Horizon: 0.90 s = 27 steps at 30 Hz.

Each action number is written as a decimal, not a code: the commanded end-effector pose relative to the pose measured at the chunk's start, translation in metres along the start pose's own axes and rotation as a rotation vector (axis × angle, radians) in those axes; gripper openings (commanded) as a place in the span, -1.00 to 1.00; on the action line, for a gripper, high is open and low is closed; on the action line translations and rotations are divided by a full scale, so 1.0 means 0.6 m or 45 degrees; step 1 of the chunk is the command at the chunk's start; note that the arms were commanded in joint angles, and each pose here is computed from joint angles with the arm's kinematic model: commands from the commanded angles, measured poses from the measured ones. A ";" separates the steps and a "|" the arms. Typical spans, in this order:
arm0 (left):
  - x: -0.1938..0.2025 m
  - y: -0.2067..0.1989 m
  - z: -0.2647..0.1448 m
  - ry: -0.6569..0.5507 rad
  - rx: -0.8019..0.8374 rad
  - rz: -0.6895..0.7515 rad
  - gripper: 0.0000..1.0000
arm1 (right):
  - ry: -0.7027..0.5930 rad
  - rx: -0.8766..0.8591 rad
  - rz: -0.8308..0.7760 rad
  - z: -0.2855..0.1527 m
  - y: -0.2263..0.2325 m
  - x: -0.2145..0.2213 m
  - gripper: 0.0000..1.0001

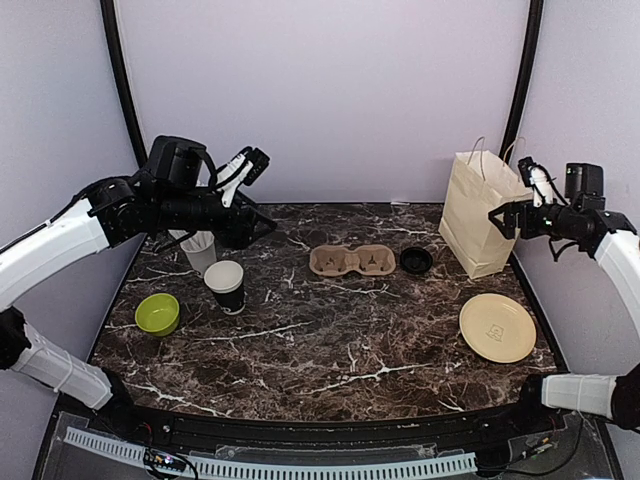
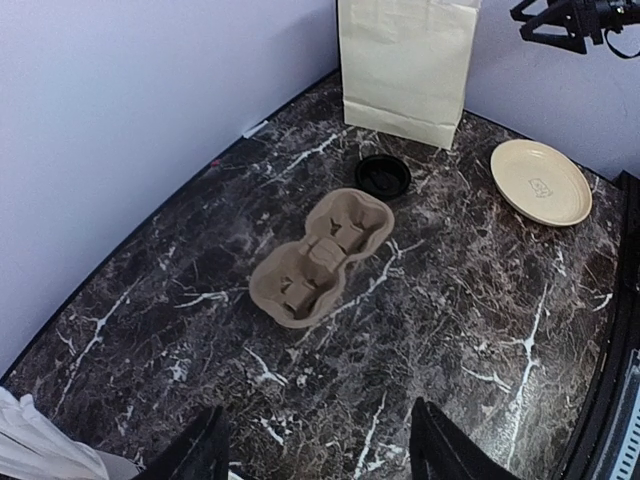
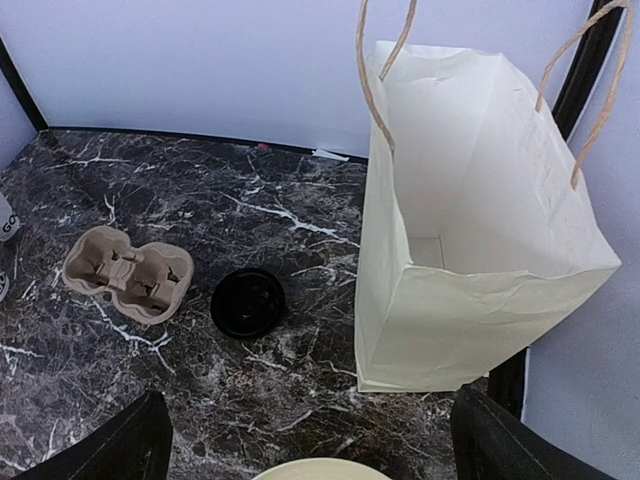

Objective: Pack the takeout coffee

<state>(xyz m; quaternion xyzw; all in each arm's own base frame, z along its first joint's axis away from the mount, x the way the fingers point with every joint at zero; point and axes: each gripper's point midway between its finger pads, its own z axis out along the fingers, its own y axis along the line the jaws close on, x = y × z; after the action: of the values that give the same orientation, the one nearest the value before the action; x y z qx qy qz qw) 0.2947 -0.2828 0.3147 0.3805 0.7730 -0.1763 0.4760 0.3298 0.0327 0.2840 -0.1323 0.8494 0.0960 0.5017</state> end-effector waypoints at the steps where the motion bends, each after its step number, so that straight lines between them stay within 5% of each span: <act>1: 0.025 -0.037 -0.003 0.120 0.103 -0.001 0.25 | 0.005 -0.159 -0.092 0.004 0.038 0.011 0.97; 10: 0.111 -0.050 -0.006 0.458 0.093 -0.161 0.15 | 0.068 -0.414 -0.280 0.034 0.090 0.061 0.68; 17: 0.227 -0.026 -0.011 0.828 -0.093 -0.253 0.21 | 0.114 -0.610 -0.331 0.091 0.127 0.131 0.16; 27: 0.269 0.032 0.037 0.919 -0.199 -0.373 0.22 | 0.160 -0.715 -0.379 0.105 0.176 0.171 0.00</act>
<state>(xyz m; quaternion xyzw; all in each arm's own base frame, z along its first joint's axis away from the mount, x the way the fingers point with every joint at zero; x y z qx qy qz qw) 0.2658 -0.2288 0.1752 0.2998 0.9354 -0.0434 0.1826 0.3007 0.1319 0.1590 -0.3771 0.8110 0.2428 0.3757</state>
